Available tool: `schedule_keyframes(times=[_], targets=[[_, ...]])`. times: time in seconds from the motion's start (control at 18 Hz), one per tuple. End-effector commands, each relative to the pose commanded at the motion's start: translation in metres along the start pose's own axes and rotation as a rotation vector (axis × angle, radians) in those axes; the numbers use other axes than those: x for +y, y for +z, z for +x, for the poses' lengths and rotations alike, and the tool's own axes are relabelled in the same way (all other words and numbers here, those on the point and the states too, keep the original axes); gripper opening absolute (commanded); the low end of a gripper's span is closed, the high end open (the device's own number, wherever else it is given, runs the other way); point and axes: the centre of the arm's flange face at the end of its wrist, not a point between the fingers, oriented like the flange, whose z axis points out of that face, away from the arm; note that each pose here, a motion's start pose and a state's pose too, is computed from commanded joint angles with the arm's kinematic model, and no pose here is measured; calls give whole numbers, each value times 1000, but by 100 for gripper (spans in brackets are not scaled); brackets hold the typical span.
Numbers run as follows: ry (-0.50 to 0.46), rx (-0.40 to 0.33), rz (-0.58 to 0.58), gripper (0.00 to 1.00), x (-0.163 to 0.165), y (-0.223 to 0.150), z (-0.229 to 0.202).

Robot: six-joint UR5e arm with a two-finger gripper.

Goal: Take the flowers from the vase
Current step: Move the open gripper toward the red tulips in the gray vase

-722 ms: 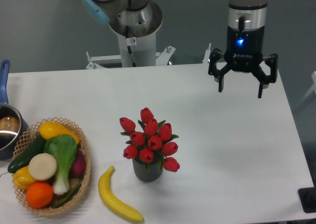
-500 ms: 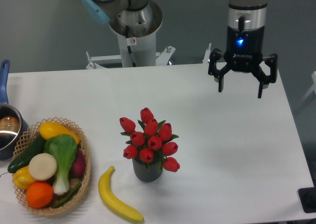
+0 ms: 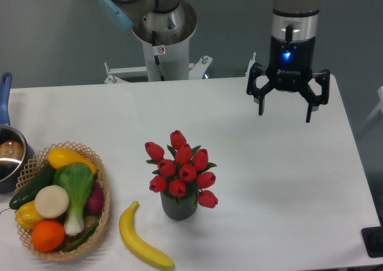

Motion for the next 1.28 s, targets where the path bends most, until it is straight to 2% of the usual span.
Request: schedule_keyframes(times=[0.28, 0.56, 0.72, 1.0, 1.17, 1.28], targets=[[28, -22, 86, 100, 4, 14, 9], [32, 13, 83, 100, 10, 28, 19], [56, 46, 81, 100, 4, 44, 31], [123, 167, 179, 100, 3, 72, 50], [115, 267, 269, 100, 13, 85, 74], [102, 305, 319, 100, 12, 87, 80]])
